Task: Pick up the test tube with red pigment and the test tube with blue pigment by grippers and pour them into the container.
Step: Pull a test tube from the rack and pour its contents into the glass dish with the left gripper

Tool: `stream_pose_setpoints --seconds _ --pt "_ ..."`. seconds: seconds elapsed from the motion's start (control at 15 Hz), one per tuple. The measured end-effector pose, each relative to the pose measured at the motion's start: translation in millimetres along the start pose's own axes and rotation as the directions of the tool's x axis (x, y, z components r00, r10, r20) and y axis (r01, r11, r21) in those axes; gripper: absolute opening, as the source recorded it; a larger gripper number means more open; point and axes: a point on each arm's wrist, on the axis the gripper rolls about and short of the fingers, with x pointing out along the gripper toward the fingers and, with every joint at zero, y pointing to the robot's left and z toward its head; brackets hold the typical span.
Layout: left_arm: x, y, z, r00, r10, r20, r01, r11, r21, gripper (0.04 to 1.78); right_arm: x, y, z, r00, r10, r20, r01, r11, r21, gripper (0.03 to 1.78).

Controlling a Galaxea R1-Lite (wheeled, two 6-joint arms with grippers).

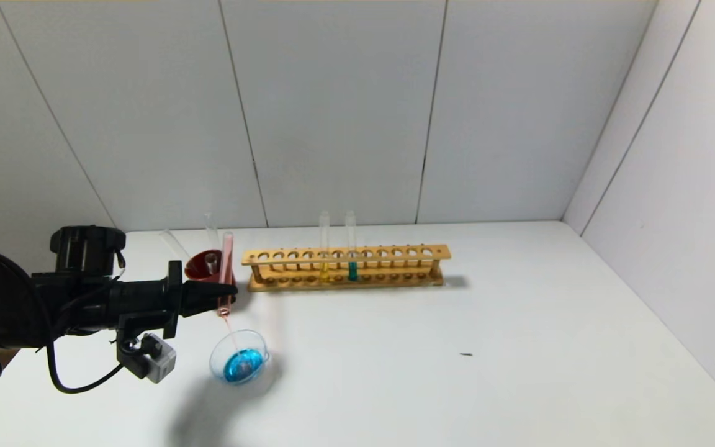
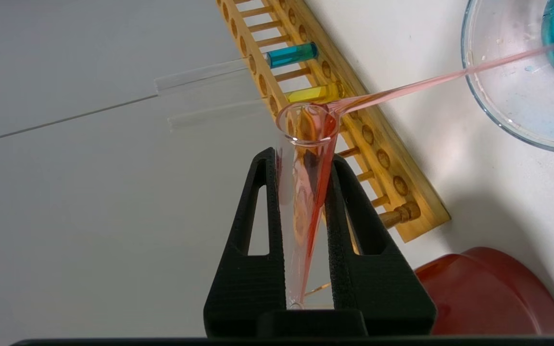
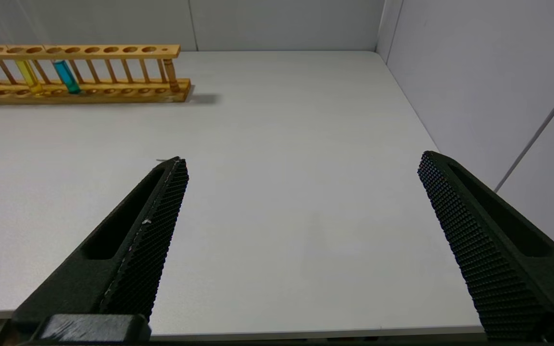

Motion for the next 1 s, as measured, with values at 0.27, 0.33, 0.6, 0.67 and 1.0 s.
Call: stream_pose_setpoints --seconds 0.27,0.33,0.6,0.67,1.0 --pt "-0.1 0.1 -0.3 1.0 0.002 -0.002 -0.002 0.999 0.041 0.3 0.0 0.0 0.0 1.0 0.0 0.0 0.0 1.0 0.0 1.75" --pt "-0.1 0.1 -0.3 1.0 0.001 -0.002 -0.001 0.999 0.049 0.3 0.0 0.0 0.0 1.0 0.0 0.0 0.0 1.0 0.0 1.75" --pt "-0.3 0.4 -0.7 1.0 0.002 -0.004 -0.001 0.996 0.092 0.3 0.0 0.0 0.0 1.0 0.0 0.0 0.0 1.0 0.0 1.75" --pt "-0.4 0.2 -0.8 1.0 0.002 -0.005 -0.001 0.995 0.098 0.3 0.0 0.0 0.0 1.0 0.0 0.0 0.0 1.0 0.0 1.75" --pt "-1.8 -0.5 -1.4 1.0 -0.004 -0.014 0.006 0.989 0.15 0.3 0.0 0.0 0.0 1.0 0.0 0.0 0.0 1.0 0.0 1.75"
